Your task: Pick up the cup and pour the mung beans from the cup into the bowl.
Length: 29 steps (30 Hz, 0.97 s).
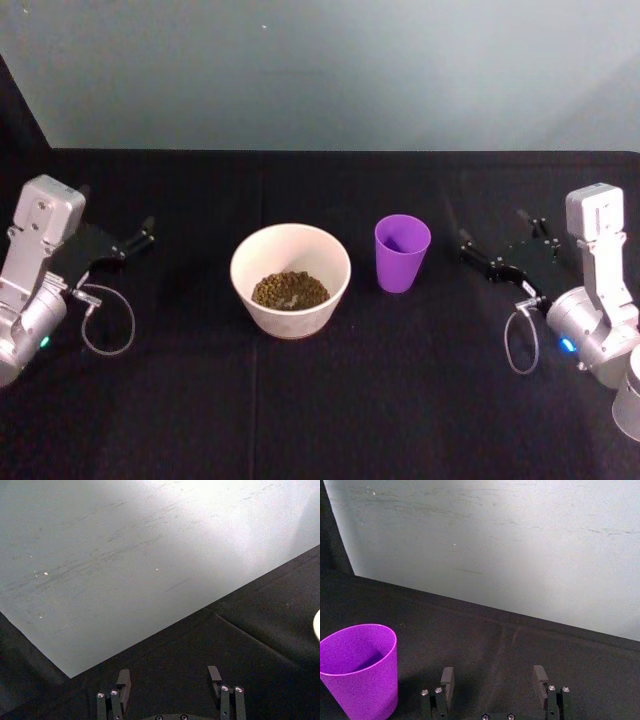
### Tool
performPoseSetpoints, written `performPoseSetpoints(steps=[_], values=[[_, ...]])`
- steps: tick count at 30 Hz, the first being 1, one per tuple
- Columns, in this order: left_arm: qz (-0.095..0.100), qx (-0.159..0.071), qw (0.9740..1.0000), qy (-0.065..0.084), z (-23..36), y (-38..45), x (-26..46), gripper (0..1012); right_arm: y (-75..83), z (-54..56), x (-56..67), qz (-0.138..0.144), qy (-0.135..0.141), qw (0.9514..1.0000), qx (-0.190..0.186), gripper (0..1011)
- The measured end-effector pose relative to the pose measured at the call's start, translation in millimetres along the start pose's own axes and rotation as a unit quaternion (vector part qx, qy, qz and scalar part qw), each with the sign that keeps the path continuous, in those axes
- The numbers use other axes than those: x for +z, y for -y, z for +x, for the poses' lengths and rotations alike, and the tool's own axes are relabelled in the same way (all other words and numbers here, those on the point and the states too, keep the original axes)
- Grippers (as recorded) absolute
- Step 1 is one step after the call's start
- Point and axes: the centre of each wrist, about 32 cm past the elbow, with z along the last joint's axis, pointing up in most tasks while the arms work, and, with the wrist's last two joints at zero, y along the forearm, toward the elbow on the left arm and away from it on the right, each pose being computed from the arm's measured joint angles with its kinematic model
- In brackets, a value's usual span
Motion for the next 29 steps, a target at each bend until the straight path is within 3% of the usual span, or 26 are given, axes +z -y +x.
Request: performPoseSetpoints(steps=[29], values=[[0.000, 0.000, 1.0000, 0.000, 0.0, 0.0, 0.0, 1000, 0.0, 0.5, -0.1, 0.000, -0.001, 1.0000, 0.001, 1003]])
